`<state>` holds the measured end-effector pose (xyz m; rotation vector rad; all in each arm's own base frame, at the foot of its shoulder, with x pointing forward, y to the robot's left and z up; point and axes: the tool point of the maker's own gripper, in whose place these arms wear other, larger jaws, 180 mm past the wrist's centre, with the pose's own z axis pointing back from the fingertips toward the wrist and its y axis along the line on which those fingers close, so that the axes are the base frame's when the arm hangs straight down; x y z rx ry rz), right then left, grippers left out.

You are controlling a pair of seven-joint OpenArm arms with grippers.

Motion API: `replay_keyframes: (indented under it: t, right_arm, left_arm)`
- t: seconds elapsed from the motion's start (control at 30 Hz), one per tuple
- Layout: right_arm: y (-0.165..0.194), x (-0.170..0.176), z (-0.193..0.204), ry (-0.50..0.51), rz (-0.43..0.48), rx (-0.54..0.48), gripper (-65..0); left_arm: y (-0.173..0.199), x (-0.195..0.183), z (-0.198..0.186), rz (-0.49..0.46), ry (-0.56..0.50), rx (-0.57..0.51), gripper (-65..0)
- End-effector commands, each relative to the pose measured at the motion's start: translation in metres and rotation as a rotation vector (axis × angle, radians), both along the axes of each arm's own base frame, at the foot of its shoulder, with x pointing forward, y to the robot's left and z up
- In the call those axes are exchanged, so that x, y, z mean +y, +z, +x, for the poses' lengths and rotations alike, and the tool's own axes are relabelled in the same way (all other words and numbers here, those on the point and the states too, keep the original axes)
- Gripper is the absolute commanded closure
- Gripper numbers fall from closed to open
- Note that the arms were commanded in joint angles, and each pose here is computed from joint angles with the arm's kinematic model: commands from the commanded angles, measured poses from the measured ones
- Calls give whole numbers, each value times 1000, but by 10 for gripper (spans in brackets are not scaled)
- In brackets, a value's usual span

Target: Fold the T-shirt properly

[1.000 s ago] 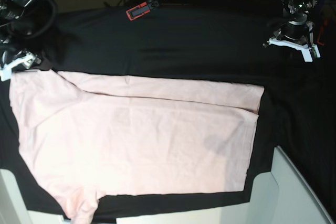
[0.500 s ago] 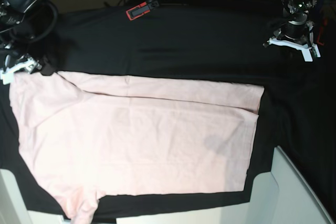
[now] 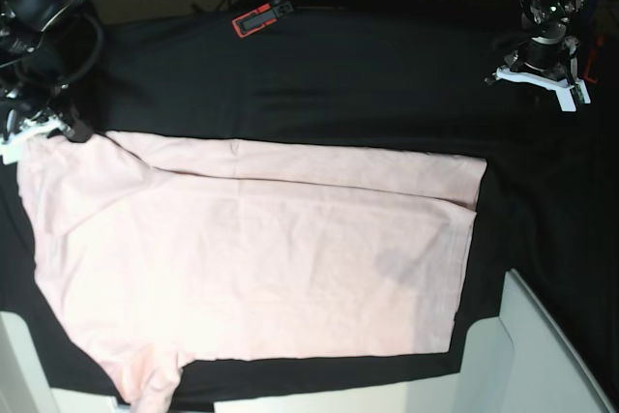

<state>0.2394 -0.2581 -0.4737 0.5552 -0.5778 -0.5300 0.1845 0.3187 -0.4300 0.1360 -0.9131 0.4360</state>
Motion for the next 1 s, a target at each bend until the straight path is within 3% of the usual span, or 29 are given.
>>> replay_keyframes:
  t: [0.0, 0.13, 0.33, 0.63, 0.97]
  right_arm:
    - [14, -9, 15, -8, -19, -58, -6]
    - [16, -8, 20, 1, -20, -66, 0]
    - [32, 17, 57, 192, -75, -95, 0]
    - [68, 49, 115, 329, -112, -199, 0]
    - [94, 53, 153, 281, -85, -228, 0]
  left_arm:
    - [11, 5, 5, 23, -3, -37, 0]
    - [11, 5, 5, 23, -3, -37, 0]
    - [11, 5, 5, 23, -3, -37, 0]
    - [8, 4, -1, 21, -2, -23, 0]
    - [8, 4, -5, 23, -4, -14, 0]
